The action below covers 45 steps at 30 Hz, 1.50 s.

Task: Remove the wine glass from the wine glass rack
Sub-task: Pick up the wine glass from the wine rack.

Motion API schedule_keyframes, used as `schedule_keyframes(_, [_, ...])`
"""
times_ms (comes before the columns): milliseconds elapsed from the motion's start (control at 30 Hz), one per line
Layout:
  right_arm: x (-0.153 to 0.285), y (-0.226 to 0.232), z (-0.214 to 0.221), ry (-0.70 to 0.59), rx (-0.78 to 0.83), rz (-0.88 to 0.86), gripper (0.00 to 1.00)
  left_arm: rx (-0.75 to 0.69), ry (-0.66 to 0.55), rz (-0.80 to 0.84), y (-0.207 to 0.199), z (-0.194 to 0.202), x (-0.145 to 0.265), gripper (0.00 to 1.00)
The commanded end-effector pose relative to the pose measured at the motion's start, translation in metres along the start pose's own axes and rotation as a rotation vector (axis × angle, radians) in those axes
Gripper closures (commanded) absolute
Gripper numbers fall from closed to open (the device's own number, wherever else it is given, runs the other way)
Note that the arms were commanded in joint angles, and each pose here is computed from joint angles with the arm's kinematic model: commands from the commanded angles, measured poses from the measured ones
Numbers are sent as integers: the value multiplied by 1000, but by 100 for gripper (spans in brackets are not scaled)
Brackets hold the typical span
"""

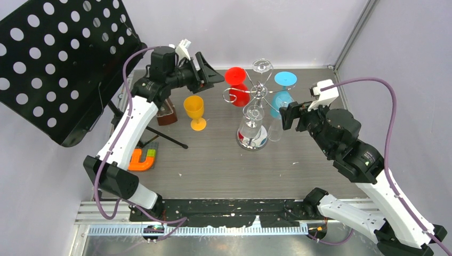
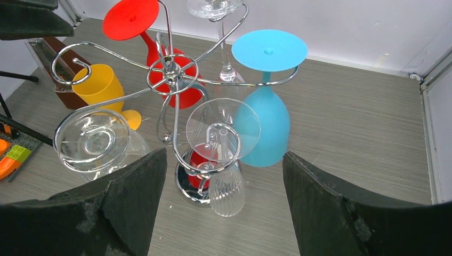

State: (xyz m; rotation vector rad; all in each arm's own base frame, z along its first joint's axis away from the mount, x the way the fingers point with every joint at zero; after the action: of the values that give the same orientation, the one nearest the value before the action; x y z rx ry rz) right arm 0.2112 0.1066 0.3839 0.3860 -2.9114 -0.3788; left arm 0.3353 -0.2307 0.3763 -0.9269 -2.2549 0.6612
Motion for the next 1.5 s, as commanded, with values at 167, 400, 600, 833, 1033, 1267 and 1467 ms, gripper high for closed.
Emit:
schedule_keyframes(167, [10,5,-12,-87,-85,-56,15,126,-71,114,-10,-14,-20,34])
schedule_keyframes(400, [14,4,-6,-87,-104,-70,15,188,-92,134,-4,-15,-32,39])
schedule_keyframes(600, [16,3,-6,-98,-100,-79,15,220,-95,156,0,-13,-41,49])
schedule_keyframes(833, [19,1,-8,-113,-101,-81,16,233,-94,177,0,-15,-45,58])
schedule_keyframes(1033, [20,0,-6,-116,-101,-79,16,239,-86,188,0,-14,-48,64])
schedule_keyframes(1267, [19,-3,0,-110,-91,-68,16,246,-77,207,-1,-12,-51,77])
schedule_keyframes(1467, [19,-4,2,-107,-94,-67,16,248,-71,223,-3,-12,-51,89])
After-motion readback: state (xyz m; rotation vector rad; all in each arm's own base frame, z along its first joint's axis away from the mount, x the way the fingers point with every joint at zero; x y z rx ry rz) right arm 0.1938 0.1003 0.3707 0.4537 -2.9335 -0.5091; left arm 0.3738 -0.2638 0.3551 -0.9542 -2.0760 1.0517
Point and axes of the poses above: each gripper's point midway between its finger pads, its own x axis back along the fingers, its own y axis along the line the jaws close on, z = x × y, the point moved 3 cm from there along x, back along the fingers, and after that the axes turned 13 degrees about -x, right-handed, at the moved point
